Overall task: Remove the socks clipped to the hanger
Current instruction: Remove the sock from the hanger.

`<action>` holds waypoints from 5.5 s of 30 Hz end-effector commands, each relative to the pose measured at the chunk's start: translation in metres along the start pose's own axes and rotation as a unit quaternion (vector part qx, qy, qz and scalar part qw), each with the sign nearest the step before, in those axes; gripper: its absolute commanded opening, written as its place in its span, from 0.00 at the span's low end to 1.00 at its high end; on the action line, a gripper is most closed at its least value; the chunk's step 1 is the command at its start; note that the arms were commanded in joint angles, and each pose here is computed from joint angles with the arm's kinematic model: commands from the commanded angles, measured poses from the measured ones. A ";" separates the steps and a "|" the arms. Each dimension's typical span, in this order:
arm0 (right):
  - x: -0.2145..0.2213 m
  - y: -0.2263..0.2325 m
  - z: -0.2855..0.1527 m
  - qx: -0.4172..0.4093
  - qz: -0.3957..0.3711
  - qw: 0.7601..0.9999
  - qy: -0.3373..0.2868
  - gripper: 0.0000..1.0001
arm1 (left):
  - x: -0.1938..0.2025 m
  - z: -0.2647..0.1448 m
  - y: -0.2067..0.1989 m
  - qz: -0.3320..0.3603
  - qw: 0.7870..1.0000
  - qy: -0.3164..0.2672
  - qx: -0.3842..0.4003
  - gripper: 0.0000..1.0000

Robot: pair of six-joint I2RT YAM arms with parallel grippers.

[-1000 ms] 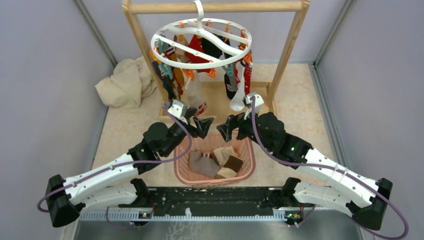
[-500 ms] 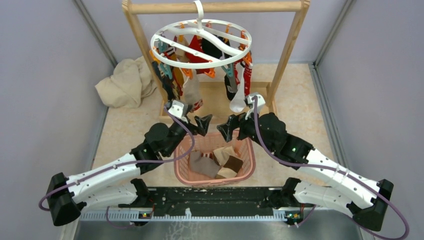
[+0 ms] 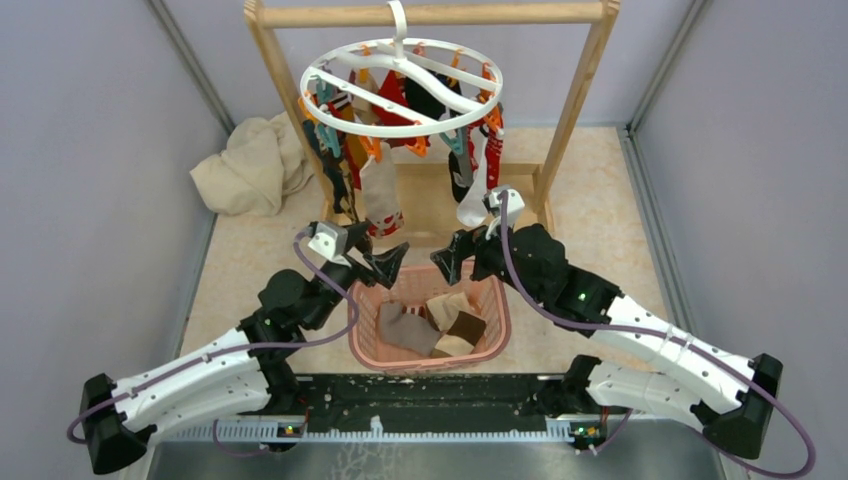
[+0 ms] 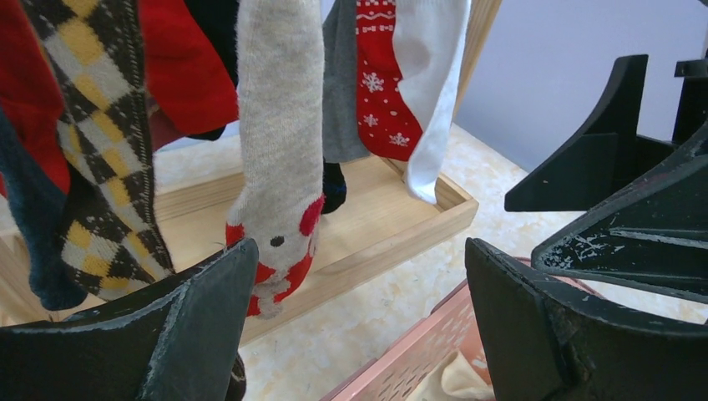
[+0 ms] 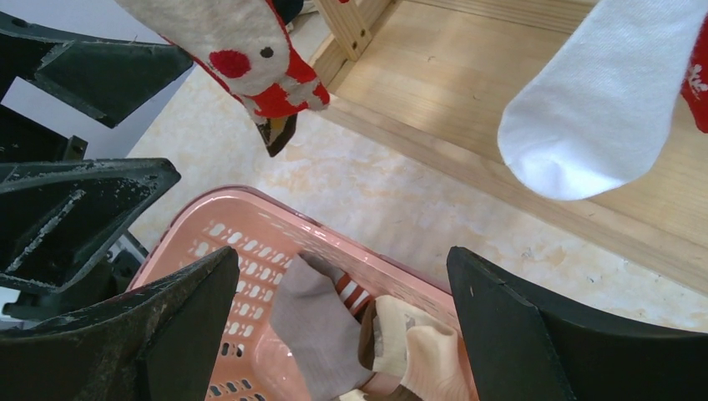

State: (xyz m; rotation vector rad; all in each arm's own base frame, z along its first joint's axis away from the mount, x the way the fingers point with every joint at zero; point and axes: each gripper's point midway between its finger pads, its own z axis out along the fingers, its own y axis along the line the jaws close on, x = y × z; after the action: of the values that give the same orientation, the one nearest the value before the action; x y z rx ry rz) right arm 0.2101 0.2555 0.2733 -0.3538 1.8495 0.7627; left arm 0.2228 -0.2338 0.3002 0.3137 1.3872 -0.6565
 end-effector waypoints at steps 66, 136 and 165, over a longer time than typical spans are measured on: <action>-0.033 0.011 -0.012 -0.019 0.018 0.999 -0.042 0.95 | 0.010 0.000 0.039 0.050 0.996 -0.013 -0.073 0.99; -0.100 0.073 0.007 -0.043 -0.053 0.996 -0.055 0.71 | -0.006 0.034 0.076 0.049 0.991 0.003 -0.123 0.11; -0.186 0.127 0.044 0.006 -0.052 0.981 -0.189 0.57 | 0.005 0.038 0.089 0.161 0.953 0.060 -0.251 0.00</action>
State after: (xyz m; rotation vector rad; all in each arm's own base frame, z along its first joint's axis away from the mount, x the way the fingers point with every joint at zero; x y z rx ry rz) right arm 0.2459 0.3608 0.4270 -0.3491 1.5760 0.6335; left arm 0.3129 -0.1955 0.2802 0.1625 1.5323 -0.0957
